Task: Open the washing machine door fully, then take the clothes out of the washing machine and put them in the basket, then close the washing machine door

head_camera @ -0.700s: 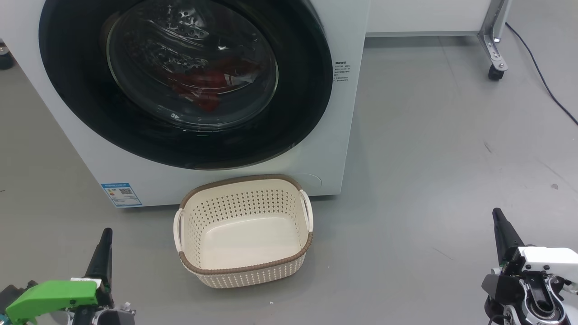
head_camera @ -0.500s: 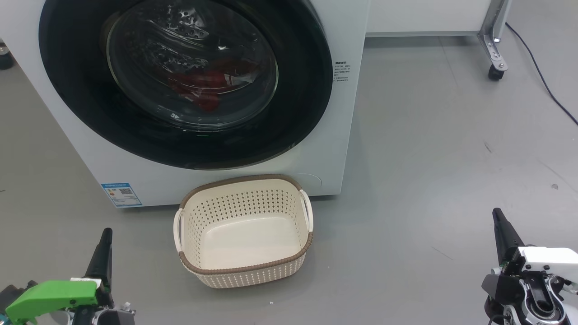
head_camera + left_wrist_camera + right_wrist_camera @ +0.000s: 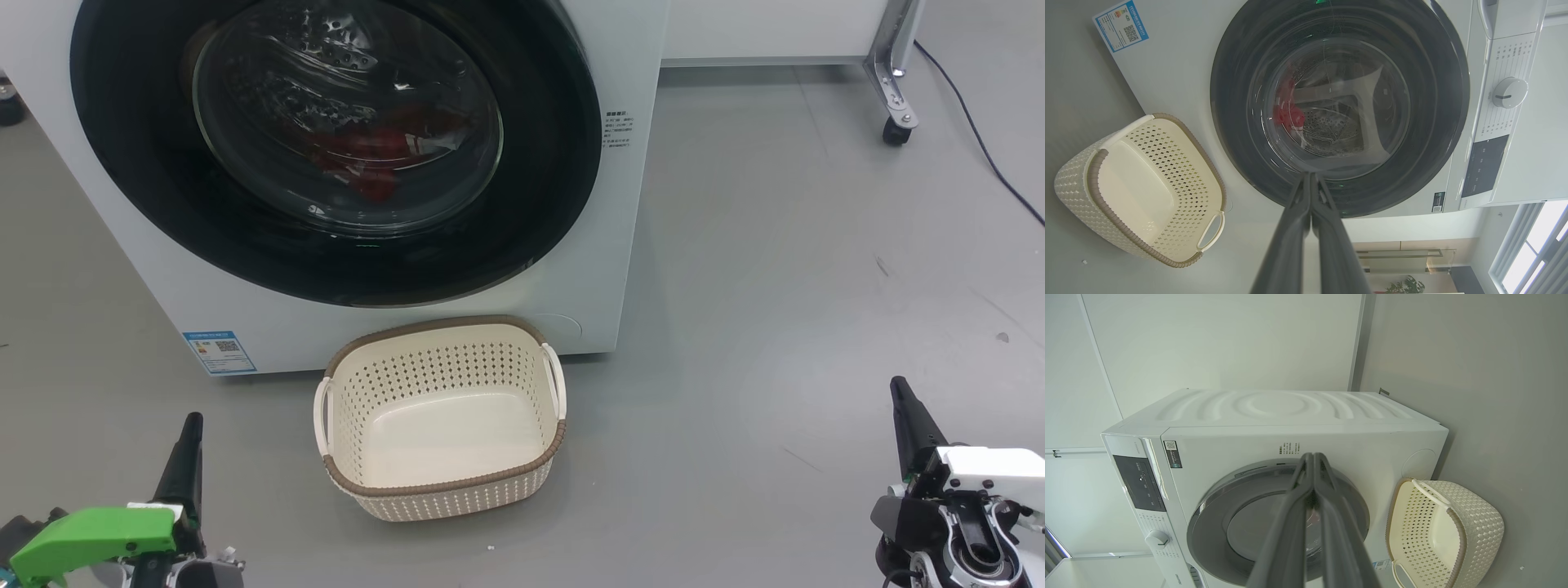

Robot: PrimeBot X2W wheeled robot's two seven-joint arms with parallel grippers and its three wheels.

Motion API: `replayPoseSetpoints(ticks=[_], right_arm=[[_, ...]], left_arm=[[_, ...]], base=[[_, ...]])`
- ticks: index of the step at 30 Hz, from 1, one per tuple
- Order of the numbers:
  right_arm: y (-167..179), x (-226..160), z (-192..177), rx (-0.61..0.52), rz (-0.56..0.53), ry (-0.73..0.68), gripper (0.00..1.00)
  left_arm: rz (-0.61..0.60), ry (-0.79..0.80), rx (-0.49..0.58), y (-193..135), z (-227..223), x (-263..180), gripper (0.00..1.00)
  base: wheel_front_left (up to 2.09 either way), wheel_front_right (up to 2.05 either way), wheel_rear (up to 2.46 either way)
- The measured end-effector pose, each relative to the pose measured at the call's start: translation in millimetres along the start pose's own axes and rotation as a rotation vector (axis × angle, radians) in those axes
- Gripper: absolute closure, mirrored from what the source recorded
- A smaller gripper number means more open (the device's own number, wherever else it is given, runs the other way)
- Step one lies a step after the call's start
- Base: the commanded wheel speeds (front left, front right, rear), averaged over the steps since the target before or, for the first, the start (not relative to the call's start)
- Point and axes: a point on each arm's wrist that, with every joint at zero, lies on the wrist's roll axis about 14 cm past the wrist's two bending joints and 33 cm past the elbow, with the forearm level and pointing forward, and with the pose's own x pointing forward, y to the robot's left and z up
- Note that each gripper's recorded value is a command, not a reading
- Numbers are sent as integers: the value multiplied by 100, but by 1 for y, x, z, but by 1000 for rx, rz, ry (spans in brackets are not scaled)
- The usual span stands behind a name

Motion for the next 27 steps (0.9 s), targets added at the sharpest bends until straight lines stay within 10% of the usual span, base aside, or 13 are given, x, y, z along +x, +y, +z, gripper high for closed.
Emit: replayPoseSetpoints(ticks=[27], right_arm=[[0, 0, 0, 1, 0, -2, 100]], left_arm=[[0, -1, 1, 0, 0, 0, 100]], base=[[0, 0, 0]])
